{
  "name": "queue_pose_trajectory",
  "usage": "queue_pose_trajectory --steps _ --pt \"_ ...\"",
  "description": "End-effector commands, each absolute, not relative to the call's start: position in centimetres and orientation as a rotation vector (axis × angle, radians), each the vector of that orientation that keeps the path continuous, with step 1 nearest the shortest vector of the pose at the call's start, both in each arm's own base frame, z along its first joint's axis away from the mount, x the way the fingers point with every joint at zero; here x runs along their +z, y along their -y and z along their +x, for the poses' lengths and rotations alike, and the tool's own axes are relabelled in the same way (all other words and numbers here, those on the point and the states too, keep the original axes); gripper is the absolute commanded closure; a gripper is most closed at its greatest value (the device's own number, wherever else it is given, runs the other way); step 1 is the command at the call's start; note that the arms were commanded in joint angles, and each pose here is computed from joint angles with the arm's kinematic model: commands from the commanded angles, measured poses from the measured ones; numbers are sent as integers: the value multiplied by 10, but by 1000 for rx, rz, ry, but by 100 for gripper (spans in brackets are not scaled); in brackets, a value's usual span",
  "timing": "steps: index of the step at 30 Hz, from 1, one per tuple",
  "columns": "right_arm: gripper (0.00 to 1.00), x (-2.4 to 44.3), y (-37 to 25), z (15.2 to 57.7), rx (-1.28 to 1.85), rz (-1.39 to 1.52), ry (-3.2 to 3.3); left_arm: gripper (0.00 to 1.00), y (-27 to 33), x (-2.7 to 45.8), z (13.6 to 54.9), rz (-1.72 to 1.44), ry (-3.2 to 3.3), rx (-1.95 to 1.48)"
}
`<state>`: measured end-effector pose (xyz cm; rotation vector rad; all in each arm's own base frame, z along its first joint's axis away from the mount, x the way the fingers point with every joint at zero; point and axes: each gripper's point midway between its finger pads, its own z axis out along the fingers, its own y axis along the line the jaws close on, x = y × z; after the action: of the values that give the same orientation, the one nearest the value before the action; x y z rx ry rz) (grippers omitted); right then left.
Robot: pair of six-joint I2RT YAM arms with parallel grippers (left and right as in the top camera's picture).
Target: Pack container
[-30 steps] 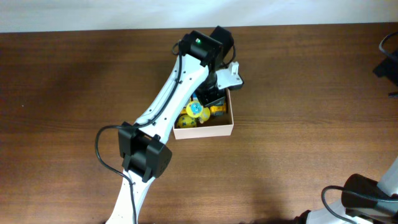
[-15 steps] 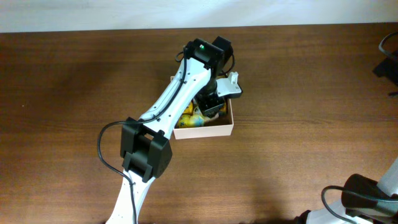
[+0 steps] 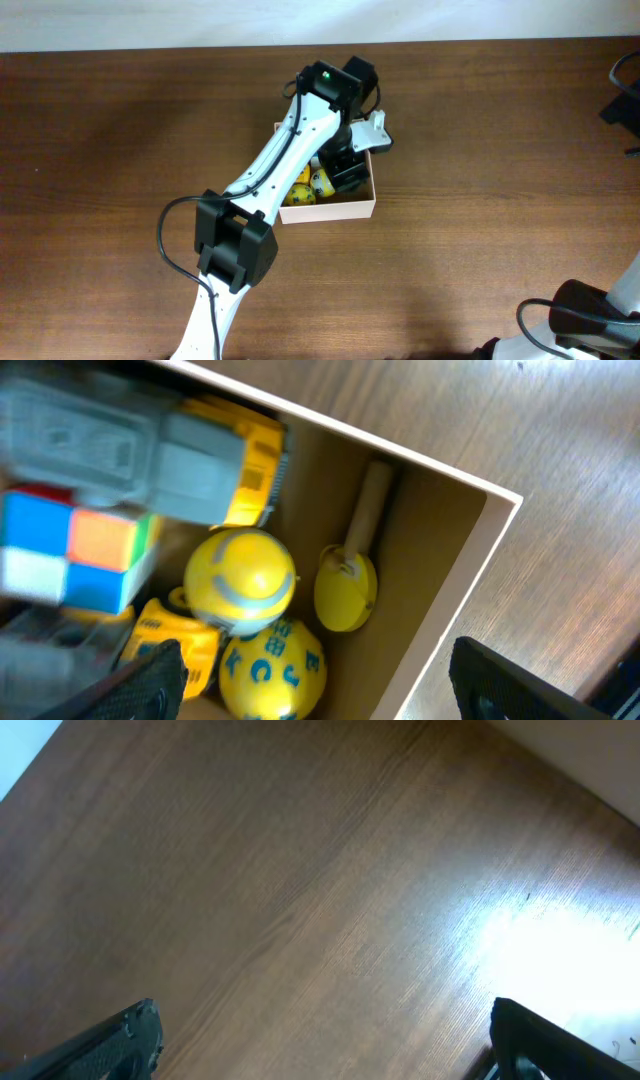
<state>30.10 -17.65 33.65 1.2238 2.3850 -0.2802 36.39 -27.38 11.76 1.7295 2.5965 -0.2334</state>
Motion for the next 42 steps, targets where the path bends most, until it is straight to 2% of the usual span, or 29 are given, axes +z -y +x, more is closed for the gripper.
queue_pose_trajectory --steps 1,8,12,13,14,18,22,42 --pt "1 335 180 299 -301 1249 -2382 14 266 163 389 1413 -2639 -140" --pt "1 335 180 299 -301 1249 -2382 13 193 235 423 754 -2702 158" --pt "1 335 180 299 -301 1249 -2382 13 158 250 428 594 -2723 172" --pt "1 335 180 299 -301 1249 -2381 3 148 251 431 562 -2727 174" --pt "1 335 180 299 -301 1249 -2381 0 135 252 435 475 -2744 164" --pt "1 335 180 299 -301 1249 -2381 0 100 251 444 248 -2774 161" --pt "1 335 180 299 -301 1249 -2382 1 79 251 449 172 -2789 132" --pt "1 335 180 299 -301 1249 -2382 1 82 250 448 164 -2801 52"
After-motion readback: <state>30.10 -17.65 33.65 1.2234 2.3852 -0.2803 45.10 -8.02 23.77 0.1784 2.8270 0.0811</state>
